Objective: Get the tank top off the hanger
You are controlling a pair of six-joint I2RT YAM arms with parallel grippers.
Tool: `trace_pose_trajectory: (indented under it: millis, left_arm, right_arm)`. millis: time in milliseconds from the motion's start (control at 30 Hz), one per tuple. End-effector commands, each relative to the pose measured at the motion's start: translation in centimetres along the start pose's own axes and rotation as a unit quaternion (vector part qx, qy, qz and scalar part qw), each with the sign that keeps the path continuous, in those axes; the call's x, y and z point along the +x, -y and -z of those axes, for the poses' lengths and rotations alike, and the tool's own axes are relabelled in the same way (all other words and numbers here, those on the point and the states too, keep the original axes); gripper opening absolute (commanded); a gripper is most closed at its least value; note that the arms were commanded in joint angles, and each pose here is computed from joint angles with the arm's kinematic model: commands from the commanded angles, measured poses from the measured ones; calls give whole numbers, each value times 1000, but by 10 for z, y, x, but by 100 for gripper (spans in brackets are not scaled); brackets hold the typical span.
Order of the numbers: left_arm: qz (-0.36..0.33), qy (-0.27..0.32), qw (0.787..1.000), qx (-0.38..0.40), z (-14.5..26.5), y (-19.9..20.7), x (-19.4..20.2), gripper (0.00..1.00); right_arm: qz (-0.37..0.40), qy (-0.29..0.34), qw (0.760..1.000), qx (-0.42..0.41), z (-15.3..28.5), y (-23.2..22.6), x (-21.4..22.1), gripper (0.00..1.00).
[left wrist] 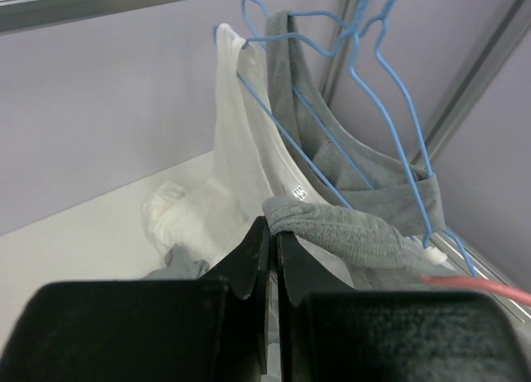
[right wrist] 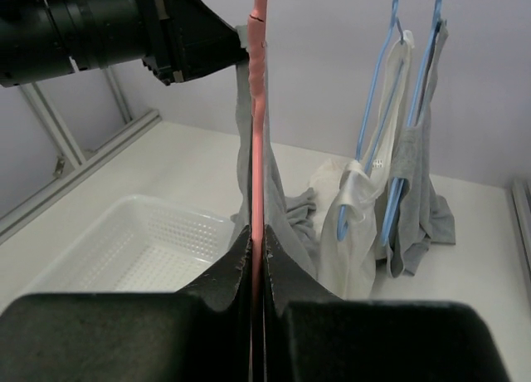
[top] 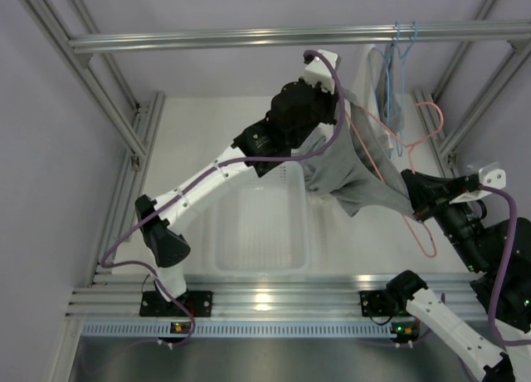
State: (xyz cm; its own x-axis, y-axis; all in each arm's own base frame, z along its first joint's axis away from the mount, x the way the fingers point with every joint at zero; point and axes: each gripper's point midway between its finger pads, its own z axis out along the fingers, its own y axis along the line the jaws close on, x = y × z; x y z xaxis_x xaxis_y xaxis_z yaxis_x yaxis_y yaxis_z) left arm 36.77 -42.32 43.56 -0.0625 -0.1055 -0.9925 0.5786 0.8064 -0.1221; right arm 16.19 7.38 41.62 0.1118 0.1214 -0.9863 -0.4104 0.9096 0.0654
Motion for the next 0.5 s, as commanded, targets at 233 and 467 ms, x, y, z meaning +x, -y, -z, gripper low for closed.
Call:
trace_pose_trajectory:
  millis: [233,467]
  left_arm:
    - [81,64,990,-94,-6,-50,-40,0]
    - [88,60,993,-44,-15,-30,-42,0]
  right_arm:
    - [15,24,997,-72,16,-22,-4,0]
    - [32,31,994,-104,24,-30,-4,0]
